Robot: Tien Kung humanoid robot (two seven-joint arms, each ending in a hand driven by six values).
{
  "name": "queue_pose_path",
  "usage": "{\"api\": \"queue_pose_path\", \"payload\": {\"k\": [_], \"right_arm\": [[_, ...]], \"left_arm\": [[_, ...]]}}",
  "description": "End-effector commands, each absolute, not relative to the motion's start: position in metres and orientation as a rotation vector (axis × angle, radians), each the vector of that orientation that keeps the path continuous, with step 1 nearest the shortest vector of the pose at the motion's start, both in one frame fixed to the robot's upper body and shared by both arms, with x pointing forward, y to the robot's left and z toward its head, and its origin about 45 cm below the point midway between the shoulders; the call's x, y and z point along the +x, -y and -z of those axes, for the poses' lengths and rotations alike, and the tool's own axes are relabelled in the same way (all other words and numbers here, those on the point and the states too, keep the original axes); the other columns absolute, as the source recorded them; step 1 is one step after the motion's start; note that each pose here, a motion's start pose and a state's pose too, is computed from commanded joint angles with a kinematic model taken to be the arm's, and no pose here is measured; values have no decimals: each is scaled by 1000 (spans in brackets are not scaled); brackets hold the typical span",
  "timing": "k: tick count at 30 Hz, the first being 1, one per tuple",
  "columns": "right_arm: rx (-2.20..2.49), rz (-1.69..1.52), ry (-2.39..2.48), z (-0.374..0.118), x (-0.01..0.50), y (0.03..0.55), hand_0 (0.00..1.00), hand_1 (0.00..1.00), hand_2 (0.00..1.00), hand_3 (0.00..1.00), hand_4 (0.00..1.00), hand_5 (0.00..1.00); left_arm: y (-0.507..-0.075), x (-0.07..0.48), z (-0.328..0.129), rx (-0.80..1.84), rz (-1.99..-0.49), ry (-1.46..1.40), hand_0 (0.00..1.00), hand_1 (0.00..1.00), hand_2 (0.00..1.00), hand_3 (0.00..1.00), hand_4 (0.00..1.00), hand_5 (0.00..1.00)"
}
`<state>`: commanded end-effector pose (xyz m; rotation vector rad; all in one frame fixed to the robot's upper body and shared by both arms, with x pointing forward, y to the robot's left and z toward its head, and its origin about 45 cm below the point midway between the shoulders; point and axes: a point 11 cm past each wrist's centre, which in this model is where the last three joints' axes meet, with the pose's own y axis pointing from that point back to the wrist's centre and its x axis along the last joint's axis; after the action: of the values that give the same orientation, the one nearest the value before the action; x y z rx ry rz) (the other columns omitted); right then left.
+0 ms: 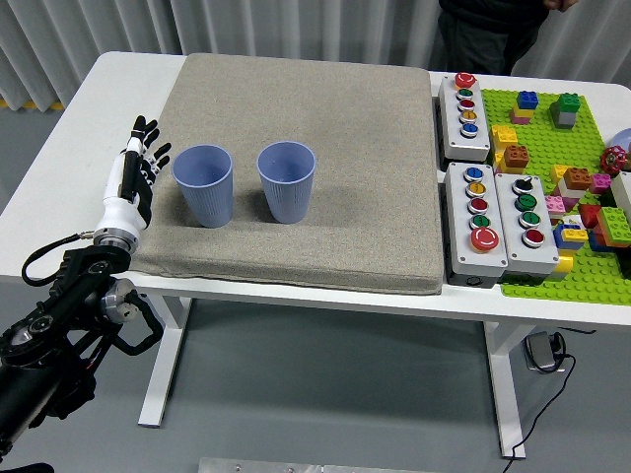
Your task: Pick cup pour cup place
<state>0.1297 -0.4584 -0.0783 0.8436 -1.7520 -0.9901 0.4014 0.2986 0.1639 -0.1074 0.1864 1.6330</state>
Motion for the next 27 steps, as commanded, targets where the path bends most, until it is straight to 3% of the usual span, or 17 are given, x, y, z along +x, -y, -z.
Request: {"api": "queue_pose_path", "payload": {"k": [27], "right_arm": [[838,996,1739,80,125,457,697,633,594,594,2,239]], "left_arm": [[-298,400,-162,-97,-1630,-186,894,895,961,910,769,998]]}}
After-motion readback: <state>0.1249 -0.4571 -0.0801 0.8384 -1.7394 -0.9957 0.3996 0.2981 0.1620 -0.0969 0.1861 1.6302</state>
